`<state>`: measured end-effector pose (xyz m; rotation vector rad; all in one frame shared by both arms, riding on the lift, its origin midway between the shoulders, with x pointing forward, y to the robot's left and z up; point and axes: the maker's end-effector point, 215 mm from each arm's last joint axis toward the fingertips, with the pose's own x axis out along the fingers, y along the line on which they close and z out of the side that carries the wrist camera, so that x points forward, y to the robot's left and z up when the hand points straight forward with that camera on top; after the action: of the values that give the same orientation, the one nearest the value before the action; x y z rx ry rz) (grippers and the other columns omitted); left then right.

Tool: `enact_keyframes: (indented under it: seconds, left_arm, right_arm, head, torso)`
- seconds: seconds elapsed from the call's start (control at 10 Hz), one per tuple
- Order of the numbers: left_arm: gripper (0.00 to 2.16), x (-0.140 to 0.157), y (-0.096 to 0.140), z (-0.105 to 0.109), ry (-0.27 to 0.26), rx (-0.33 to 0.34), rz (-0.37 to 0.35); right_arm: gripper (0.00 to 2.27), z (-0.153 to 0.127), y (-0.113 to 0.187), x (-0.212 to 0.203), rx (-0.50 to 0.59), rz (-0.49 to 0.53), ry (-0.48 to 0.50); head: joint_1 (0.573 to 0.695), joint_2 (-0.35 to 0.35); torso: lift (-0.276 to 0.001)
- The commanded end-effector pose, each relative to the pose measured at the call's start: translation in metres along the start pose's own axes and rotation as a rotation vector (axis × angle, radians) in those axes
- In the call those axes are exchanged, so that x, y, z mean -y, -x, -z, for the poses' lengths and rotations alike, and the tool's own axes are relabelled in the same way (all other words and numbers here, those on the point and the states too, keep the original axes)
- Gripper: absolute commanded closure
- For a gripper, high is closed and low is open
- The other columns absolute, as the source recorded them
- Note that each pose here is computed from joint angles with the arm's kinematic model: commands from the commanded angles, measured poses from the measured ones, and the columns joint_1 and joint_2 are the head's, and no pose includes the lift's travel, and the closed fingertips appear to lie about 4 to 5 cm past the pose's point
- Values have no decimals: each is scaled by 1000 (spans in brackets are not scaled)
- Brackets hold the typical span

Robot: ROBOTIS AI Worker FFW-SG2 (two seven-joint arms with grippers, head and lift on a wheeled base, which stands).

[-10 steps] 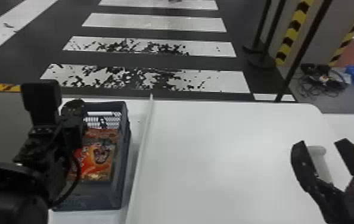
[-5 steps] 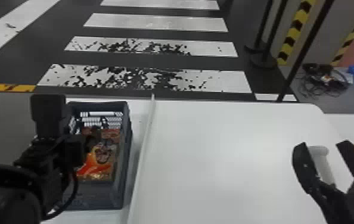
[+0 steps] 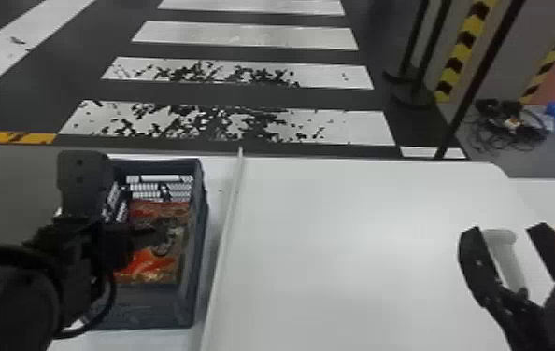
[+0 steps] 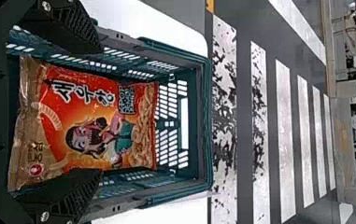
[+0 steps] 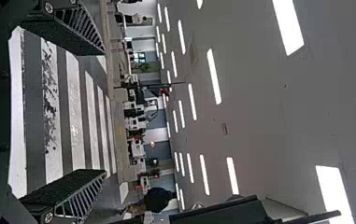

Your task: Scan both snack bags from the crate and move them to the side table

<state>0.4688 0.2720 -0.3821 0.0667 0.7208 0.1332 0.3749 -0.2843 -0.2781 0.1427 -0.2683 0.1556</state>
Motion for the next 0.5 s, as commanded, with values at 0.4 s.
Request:
enact_keyframes:
  seconds: [0.4]
  left_arm:
    - [80, -23, -34, 0, -30, -39, -38]
  right_arm:
    - [93, -3, 5, 1, 8, 3, 6]
  head:
    - [695, 10]
  torso:
    - [-95]
